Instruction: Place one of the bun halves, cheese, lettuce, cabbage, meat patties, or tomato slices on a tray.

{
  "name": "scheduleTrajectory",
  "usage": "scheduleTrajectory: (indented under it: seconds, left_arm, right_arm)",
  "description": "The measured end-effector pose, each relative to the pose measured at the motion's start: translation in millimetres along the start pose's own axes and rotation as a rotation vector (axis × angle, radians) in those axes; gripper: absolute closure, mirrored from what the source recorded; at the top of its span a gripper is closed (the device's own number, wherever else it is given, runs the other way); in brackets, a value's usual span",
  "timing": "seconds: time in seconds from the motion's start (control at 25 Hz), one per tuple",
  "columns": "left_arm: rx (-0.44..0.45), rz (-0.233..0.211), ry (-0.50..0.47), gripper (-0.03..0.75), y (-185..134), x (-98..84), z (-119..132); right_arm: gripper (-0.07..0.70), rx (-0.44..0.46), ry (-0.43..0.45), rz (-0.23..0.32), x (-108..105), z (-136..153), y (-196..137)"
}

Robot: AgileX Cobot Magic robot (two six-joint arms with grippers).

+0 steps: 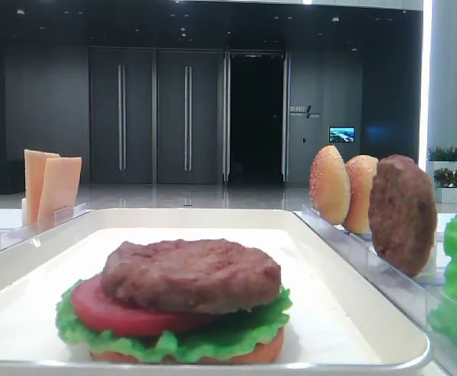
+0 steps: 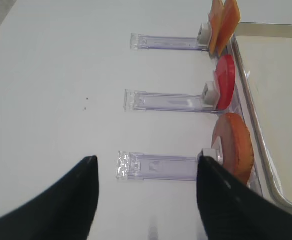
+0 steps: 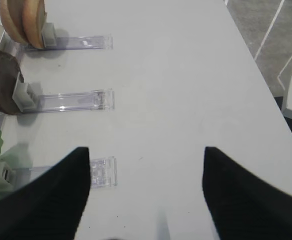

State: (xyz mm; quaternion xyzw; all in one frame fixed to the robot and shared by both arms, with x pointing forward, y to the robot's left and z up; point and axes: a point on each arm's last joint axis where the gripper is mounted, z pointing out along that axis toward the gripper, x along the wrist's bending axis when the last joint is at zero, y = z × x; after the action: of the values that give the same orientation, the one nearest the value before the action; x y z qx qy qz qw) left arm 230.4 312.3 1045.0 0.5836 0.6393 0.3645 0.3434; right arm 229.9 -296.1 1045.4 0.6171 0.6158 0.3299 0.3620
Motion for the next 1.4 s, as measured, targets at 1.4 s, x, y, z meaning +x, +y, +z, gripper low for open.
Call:
scheduleTrajectory:
  seconds: [1.4]
  left_arm:
    - [0.000, 0.000, 0.000, 0.244, 0.0, 0.0, 0.0]
  right_arm:
    - [0.149, -0.001, 0.000, 0.000, 0.0, 0.0, 0.1]
